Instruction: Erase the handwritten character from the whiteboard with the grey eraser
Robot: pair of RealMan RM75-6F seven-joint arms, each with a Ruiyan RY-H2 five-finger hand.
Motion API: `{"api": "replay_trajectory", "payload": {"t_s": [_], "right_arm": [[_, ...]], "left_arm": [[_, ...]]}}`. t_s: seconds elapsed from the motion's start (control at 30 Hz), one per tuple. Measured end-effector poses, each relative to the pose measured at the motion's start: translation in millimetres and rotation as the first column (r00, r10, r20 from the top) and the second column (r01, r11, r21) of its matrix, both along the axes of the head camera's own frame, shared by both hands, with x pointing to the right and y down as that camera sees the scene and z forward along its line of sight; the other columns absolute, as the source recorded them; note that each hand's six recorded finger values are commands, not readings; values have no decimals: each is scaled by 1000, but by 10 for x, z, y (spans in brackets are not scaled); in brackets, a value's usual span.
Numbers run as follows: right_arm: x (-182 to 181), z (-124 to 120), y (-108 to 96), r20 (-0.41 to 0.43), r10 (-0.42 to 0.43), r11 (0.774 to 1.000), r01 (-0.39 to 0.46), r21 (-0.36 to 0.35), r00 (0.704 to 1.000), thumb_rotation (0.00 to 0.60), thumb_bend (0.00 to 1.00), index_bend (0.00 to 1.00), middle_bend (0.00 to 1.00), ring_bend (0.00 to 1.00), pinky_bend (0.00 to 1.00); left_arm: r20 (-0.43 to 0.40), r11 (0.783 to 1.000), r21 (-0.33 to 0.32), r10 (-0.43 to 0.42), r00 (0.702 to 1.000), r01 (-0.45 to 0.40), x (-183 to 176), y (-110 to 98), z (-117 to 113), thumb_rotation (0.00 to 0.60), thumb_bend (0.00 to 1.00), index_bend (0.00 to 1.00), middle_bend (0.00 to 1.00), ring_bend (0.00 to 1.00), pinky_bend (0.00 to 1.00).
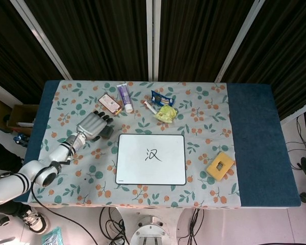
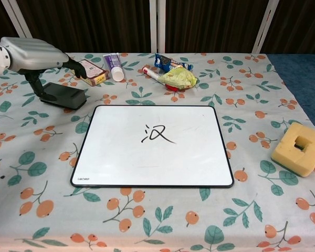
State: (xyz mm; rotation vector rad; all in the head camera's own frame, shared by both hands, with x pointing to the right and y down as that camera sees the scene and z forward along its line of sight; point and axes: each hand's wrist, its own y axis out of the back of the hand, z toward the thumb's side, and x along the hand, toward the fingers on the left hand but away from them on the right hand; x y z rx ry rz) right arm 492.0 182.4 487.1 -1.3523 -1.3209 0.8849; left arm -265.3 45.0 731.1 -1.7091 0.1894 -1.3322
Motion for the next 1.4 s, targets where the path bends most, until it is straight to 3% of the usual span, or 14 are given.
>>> {"api": "replay_trajectory", "payload": {"t_s": [0.73, 1.1, 1.4], "right_arm": [[-22, 14, -30, -12, 1, 1000, -2, -15, 1000, 600, 244, 0, 0, 0, 0], [-20, 36, -35, -19, 7, 1000, -8, -27, 1000, 600, 243, 0, 0, 0, 0], [33, 41, -28, -16, 21, 999, -21, -27, 1000, 600, 244, 0, 0, 0, 0]], "left_arm": [[10, 997, -21, -72, 997, 72, -134, 25, 214, 600, 260, 322, 328, 246, 334], [-15, 995, 23, -100, 995, 100, -174, -16, 222, 600, 314, 449, 462, 367, 401], [-88, 990, 56, -121, 989, 127, -99, -45, 153, 600, 314, 529, 535, 432, 447]]}}
